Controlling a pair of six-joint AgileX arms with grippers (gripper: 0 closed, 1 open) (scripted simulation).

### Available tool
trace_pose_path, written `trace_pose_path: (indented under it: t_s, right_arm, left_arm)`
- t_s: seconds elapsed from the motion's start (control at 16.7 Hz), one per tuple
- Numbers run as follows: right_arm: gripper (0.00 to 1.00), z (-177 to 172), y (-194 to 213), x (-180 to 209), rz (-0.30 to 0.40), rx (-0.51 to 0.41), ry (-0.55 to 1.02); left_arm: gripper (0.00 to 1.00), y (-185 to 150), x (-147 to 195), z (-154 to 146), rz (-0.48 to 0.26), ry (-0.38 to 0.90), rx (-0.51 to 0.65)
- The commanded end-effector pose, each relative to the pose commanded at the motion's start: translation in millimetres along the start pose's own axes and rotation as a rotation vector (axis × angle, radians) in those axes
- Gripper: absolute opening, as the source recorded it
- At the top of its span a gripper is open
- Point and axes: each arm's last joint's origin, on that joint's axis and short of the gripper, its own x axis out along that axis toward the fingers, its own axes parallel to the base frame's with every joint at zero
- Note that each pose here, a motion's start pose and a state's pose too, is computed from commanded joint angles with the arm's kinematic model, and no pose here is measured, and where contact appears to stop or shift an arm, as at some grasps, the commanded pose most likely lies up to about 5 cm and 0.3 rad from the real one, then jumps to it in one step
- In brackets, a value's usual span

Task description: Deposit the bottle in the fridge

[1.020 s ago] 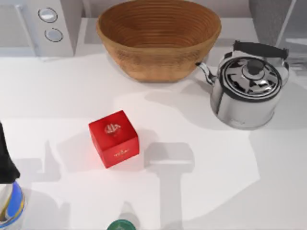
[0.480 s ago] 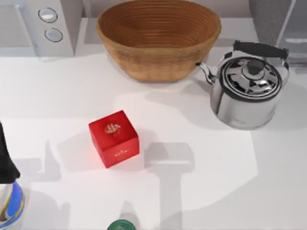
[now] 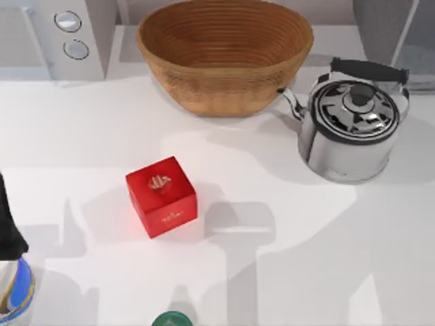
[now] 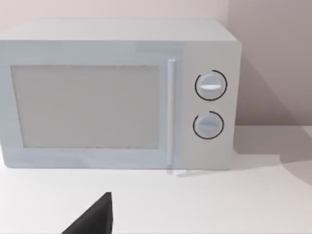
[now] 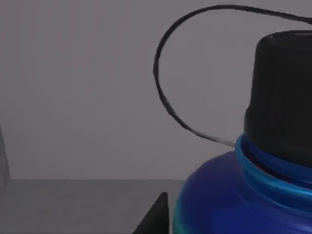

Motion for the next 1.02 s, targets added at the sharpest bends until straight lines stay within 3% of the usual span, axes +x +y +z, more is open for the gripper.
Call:
trace_pose_path:
  t_s: [0.42,1.02]
  right_arm:
    - [0.01,0.0,2.4,10.7,0.002,0.0,0.008]
    - [0.76,0.0,2.4,10.7,0.002,0.0,0.008]
  left_arm:
    - [1.0,0.0,0.0,0.0,0.0,0.0,0.0]
    - [1.0,0.0,0.0,0.0,0.0,0.0,0.0]
